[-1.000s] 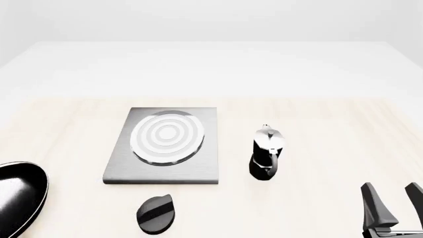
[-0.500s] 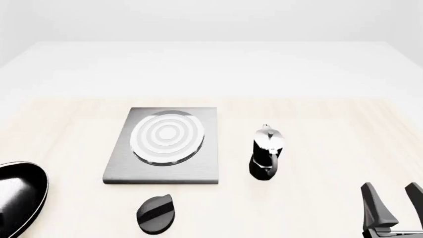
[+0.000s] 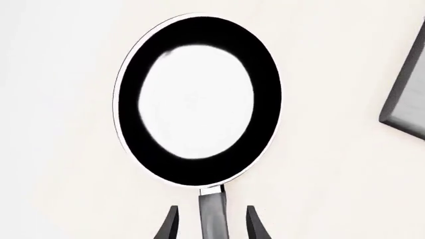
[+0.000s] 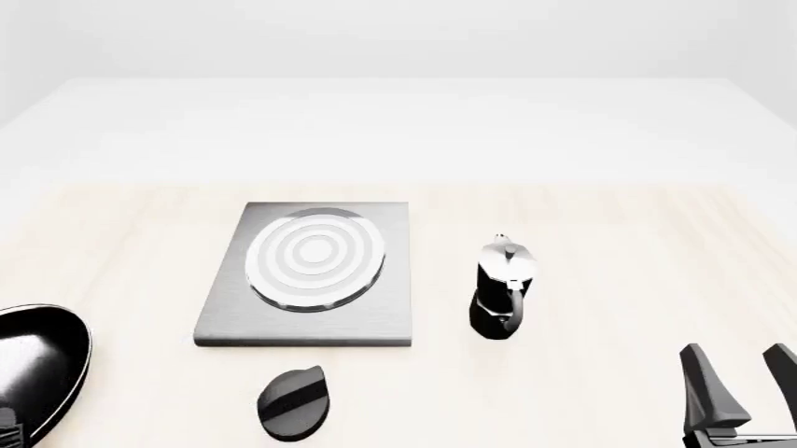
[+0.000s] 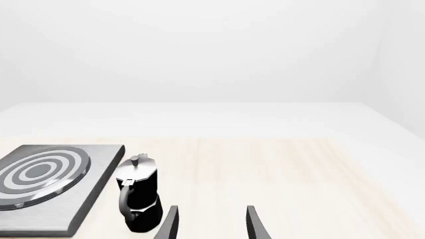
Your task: Turn on the stove and put the frying pan on it.
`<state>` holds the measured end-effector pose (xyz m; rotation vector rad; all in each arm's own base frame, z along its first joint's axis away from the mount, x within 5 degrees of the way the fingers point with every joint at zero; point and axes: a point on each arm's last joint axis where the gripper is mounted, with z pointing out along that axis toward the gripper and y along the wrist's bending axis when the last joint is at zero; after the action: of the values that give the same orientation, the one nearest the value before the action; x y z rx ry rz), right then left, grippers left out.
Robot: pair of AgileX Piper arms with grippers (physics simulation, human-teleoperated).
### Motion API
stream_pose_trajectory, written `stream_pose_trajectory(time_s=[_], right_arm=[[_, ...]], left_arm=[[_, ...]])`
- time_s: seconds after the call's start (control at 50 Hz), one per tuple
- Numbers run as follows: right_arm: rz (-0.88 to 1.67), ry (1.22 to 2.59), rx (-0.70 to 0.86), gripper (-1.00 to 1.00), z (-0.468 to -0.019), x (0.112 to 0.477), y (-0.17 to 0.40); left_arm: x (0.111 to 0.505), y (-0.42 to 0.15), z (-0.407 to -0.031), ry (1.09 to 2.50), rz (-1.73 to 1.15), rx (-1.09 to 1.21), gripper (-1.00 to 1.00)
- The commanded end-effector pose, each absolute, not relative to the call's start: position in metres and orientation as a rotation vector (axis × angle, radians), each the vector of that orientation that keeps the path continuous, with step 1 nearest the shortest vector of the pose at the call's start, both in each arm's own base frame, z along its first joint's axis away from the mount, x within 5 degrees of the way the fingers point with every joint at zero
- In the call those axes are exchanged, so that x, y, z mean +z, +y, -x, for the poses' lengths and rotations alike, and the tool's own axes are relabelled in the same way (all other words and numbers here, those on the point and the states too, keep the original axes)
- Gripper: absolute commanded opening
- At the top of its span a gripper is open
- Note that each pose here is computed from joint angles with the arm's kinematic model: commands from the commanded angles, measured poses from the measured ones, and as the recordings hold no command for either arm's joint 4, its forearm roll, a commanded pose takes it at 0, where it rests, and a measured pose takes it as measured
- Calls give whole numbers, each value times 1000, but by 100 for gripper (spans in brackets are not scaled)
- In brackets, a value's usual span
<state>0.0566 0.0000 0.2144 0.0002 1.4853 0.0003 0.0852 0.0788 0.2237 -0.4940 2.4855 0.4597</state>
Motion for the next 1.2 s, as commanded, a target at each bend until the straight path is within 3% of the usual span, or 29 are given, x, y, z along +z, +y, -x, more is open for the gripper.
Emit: stream_pose_trajectory(time_s=[0.02, 0.36, 1.16, 1.18, 1.2], right_arm=[[0, 1485, 0, 100, -57, 214, 0], [0, 1485, 0, 100, -57, 214, 0], [0, 1485, 0, 100, -57, 214, 0], [0, 1485, 0, 100, -57, 214, 0], [0, 1485, 0, 100, -57, 214, 0]], left_arm=[[199, 86, -86, 2533, 513, 461, 100], [164, 95, -84, 2601, 534, 457, 100], [126, 104, -81, 2665, 574, 446, 100], [127, 104, -81, 2664, 572, 446, -100], [129, 103, -81, 2663, 570, 446, -100]])
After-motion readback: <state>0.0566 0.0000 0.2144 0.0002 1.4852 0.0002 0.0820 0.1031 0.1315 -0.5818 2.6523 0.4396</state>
